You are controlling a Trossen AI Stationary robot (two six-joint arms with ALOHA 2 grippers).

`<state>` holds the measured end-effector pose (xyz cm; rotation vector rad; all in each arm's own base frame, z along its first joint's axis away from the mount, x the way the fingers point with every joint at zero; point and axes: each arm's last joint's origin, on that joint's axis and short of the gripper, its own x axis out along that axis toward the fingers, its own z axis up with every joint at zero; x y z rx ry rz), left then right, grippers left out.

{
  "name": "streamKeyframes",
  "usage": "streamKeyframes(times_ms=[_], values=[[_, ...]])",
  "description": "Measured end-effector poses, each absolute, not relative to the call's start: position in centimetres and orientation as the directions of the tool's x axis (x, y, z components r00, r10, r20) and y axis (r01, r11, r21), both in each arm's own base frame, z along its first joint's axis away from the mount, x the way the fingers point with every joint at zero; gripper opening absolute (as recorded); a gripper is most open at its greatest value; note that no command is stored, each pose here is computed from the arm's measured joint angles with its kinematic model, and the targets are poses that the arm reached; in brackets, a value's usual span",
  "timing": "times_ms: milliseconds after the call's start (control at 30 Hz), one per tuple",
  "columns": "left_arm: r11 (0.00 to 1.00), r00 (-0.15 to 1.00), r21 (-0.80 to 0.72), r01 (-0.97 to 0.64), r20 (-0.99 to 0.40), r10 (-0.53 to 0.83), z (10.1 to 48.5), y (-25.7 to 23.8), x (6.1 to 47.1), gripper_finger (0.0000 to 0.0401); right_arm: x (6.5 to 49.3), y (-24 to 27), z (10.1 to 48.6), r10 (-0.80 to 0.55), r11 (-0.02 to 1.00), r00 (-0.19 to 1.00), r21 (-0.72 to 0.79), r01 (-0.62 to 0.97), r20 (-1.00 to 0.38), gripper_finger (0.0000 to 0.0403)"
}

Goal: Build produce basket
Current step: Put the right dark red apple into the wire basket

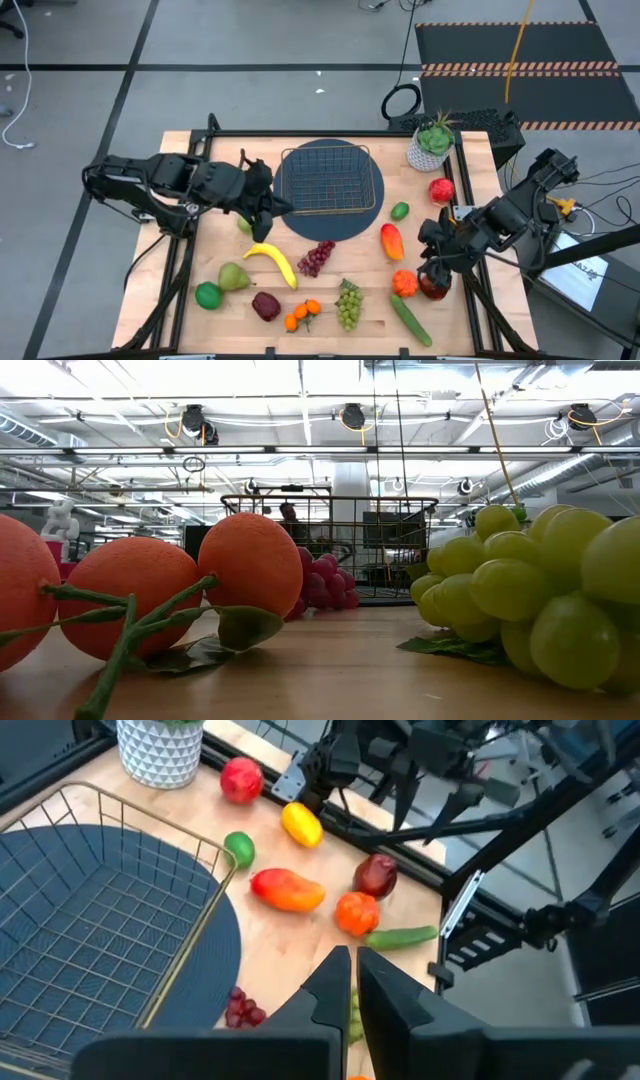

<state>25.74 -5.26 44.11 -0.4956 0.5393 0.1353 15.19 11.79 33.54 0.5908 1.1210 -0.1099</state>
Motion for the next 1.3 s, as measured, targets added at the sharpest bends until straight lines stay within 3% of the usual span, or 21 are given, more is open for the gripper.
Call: streamKeyframes(times_ms=[167, 333, 667, 1300], values=[[0.886, 0.844, -0.39, -0.25, -0.536, 0.002, 43.7, -5.3, 26.3, 0.0017, 14.6, 12.5, 33.1, 0.206, 0.911, 0.386, 0.32, 0.259, -0.899, 0.027], [0.895, 0.835, -0.371, -0.248, -0.551, 0.003, 43.3, -5.4, 26.8, 0.0003, 14.4, 12.8, 32.2, 0.196, 0.945, 0.336, 0.269, 0.186, -0.921, 0.0298], [0.893, 0.831, -0.367, -0.259, -0.557, 0.012, 43.0, -5.5, 27.1, 0.0032, 13.9, 13.0, 27.1, 0.229, 0.942, 0.165, 0.261, 0.209, -0.959, 0.0354], [0.911, 0.831, -0.335, -0.239, -0.556, 0.014, 43.0, -5.4, 27.1, 0.0033, 13.4, 12.7, 21.8, 0.243, 0.934, 0.099, 0.26, 0.243, -0.965, 0.0369]])
